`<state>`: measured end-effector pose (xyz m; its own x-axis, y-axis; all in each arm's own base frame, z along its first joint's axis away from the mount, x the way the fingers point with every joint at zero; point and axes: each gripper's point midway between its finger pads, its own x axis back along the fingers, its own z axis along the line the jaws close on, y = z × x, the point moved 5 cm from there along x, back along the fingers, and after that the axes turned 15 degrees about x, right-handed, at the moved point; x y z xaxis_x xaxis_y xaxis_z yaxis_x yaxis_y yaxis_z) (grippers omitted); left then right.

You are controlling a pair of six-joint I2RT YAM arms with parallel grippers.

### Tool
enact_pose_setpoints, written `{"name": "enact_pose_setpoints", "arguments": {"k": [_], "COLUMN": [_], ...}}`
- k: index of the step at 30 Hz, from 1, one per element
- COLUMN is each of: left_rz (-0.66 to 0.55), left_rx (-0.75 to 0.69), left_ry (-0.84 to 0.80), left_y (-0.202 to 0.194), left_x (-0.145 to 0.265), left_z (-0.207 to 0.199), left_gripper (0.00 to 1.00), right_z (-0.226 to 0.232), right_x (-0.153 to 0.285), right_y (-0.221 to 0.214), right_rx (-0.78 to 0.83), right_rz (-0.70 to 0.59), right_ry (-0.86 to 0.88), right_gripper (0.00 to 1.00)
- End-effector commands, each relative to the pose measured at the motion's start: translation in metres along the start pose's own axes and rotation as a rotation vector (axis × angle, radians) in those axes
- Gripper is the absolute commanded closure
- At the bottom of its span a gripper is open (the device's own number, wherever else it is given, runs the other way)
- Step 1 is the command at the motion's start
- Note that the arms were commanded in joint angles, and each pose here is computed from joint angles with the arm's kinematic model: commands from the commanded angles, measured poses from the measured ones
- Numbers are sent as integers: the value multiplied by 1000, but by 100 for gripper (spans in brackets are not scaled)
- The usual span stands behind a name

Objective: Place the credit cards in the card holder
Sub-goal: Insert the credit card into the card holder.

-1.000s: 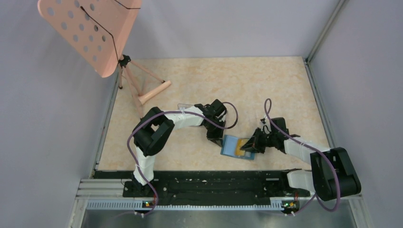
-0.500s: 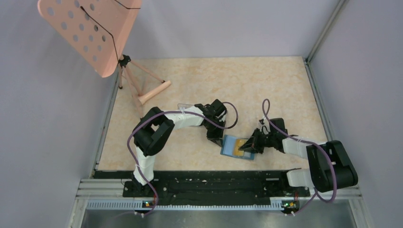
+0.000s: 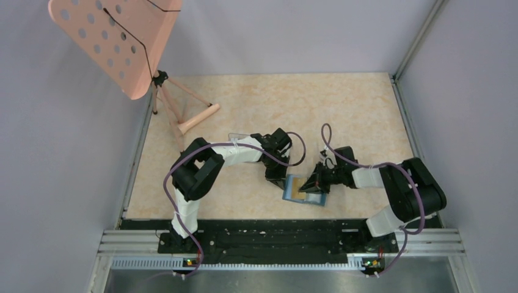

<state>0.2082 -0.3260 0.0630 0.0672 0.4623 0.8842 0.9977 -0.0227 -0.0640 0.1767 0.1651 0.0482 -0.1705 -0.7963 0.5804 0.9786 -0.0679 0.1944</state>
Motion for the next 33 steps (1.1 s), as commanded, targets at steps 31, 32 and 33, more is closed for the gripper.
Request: {"name": "enact_pose_setpoints", "arguments": {"k": [31, 32, 33], "left_rz": [28, 31, 33], "left_rx": [3, 0, -3], "left_ry": [193, 187, 181], "left_y": [-15, -14, -14], "left_x": [-5, -5, -6], "left_z": [23, 21, 20], "left_gripper": [100, 100, 100], "right_z": [21, 23, 26], "right_x": [-17, -19, -21], "right_y": [26, 25, 26], "right_rx": [236, 239, 245], "right_rz": [136, 143, 147], "right_ry": [-253, -245, -235], "right_gripper": [57, 60, 63]}}
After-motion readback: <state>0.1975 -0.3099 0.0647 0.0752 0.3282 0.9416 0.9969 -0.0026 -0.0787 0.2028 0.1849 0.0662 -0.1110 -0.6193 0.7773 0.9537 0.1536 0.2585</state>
